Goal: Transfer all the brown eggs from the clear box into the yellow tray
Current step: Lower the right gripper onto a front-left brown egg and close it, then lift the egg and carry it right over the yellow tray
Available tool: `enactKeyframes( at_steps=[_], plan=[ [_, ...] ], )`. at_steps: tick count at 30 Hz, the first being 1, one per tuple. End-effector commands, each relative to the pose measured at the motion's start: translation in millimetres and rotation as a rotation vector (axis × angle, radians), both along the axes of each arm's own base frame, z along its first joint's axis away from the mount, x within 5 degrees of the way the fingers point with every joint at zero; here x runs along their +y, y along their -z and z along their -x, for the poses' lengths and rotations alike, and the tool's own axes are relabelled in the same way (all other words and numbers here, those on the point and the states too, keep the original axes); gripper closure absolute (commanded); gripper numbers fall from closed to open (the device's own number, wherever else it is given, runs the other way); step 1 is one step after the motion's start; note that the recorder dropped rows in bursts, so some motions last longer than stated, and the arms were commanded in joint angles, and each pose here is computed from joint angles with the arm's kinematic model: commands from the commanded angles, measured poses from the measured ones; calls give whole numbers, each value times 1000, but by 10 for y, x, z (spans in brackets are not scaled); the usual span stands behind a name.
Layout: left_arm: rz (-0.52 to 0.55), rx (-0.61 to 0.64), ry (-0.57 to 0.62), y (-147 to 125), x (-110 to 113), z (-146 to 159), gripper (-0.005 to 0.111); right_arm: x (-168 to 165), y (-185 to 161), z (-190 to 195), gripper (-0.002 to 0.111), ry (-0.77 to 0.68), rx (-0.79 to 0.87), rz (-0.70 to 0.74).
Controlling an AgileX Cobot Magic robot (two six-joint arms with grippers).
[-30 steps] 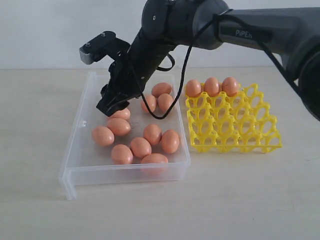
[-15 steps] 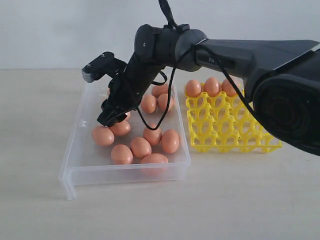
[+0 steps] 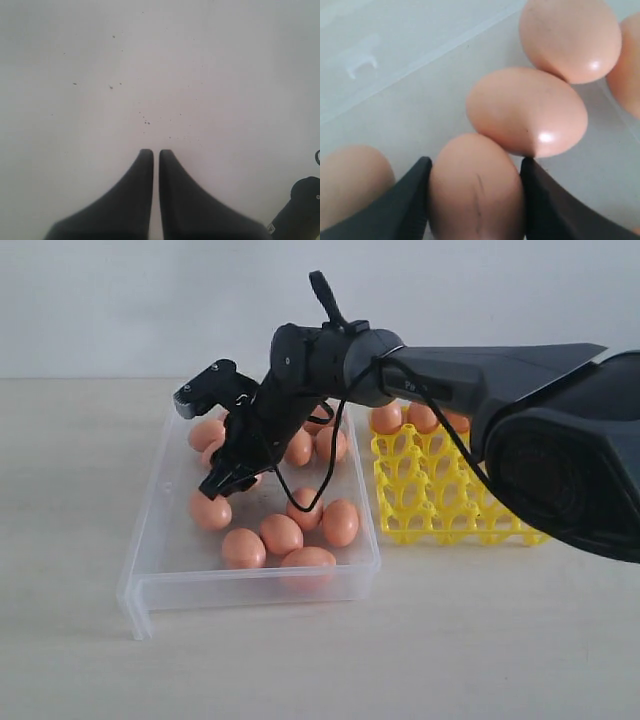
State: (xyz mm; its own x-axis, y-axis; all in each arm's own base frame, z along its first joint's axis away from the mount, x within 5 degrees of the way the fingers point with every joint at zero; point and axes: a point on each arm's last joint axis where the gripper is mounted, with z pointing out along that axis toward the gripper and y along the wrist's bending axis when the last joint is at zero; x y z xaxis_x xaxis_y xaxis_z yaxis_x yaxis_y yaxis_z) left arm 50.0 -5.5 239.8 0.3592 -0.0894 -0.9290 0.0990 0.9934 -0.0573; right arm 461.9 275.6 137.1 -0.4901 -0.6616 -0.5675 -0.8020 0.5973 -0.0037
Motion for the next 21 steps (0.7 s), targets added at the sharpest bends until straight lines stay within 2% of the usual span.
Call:
enactKeyframes(
  at_steps=[1,4,6,11,15,19,21],
  plan=[
    [11,8,5,19,0,-2,102,-107,-108,-110,108,104,3,-168],
    [11,8,5,19,0,-2,102,-261,-71,-169,108,123,8,-284],
    [11,8,5,19,0,-2,102,-363,-76,-164,108,80,-14,-357],
    [11,8,5,19,0,-2,102,-594,-121,-21,108,-96,-111,-502],
    [11,8,5,19,0,-2,102,-802,-210,213,108,-280,-267,-725],
    [11,6,6,17,0,-1,102,-984,-262,325,108,-357,-239,-843],
    [11,3,6,15,0,0,102,-1097,-307,297,108,-351,-253,-856]
  ],
)
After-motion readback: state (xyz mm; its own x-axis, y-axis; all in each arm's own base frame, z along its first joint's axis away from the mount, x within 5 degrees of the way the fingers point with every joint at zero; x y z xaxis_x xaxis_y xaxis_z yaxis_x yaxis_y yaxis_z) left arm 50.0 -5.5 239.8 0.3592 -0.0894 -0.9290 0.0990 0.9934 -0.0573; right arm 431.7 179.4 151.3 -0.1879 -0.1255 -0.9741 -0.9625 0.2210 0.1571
